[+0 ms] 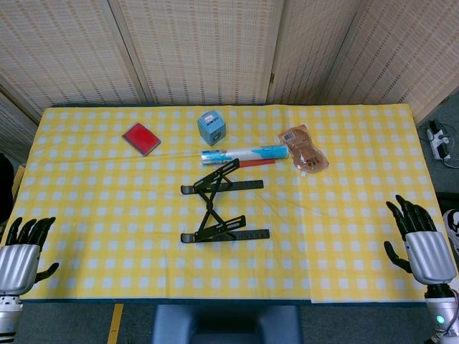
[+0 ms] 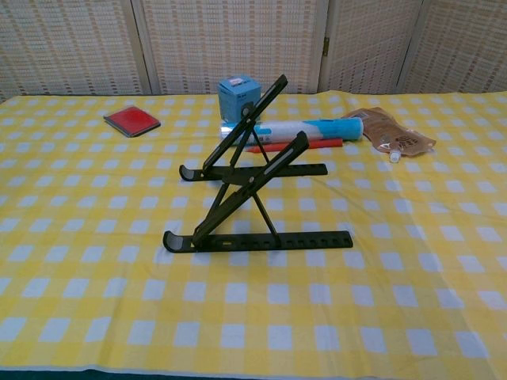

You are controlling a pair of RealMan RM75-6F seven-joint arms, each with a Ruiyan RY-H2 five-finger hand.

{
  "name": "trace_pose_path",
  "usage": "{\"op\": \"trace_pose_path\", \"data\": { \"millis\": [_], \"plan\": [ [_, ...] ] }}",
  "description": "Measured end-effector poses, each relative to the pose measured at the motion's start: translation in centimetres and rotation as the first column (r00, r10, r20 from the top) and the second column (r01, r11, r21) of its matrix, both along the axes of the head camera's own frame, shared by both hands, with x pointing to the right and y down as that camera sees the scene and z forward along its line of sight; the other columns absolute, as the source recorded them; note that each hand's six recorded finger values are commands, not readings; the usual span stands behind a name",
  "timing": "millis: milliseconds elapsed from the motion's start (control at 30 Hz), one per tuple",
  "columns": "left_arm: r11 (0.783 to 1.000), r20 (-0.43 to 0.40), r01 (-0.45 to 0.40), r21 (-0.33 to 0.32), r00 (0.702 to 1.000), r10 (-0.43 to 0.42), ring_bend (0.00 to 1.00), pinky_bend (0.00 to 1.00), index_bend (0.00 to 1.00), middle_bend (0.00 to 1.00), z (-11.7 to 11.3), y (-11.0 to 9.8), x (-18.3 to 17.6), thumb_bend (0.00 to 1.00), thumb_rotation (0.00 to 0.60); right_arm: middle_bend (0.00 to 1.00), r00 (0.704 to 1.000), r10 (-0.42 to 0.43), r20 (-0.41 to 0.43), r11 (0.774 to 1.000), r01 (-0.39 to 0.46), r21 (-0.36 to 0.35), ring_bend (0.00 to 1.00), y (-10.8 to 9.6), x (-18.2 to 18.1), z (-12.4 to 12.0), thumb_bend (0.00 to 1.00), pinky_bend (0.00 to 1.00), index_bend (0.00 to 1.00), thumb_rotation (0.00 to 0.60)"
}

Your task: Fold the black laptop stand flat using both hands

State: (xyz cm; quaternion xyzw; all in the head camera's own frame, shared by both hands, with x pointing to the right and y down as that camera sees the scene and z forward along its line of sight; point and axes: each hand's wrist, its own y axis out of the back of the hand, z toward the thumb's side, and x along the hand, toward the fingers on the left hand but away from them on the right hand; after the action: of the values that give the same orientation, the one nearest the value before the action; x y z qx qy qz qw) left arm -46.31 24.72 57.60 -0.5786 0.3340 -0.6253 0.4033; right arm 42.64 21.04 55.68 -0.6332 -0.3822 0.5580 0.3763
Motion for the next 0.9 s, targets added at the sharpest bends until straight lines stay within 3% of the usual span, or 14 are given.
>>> {"op": "trace_pose_path", "data": {
  "millis": [400,600,900],
  "plan": [
    [1.0,-0.078,-0.027,-0.009,0.997,0.026,0.16,0.02,0.15,0.19,0.4,-0.9,1.1,0.18,0.6,0.04,1.0,-0.018,0.025,1.0,0.018,0.0,0.07,0.2,-0.6,0.1,0.43,0.08,0.0,0.6],
    [0.996,-0.078,-0.082,0.02,0.993,0.084,0.16,0.03,0.15,0.19,1.1,-2.9,2.1,0.18,0.6,0.04,0.996,-0.055,0.073,0.998,0.058,-0.035,0.08,0.6,-1.7,0.6,0.43,0.08,0.0,0.6],
    [0.992,-0.23,-0.121,-0.03,0.967,0.112,0.17,0.07,0.15,0.19,3.5,-6.7,4.7,0.19,0.6,0.04,0.982,-0.099,0.162,0.988,0.117,-0.103,0.08,1.1,-3.7,1.8,0.43,0.09,0.0,0.6]
  ]
}}
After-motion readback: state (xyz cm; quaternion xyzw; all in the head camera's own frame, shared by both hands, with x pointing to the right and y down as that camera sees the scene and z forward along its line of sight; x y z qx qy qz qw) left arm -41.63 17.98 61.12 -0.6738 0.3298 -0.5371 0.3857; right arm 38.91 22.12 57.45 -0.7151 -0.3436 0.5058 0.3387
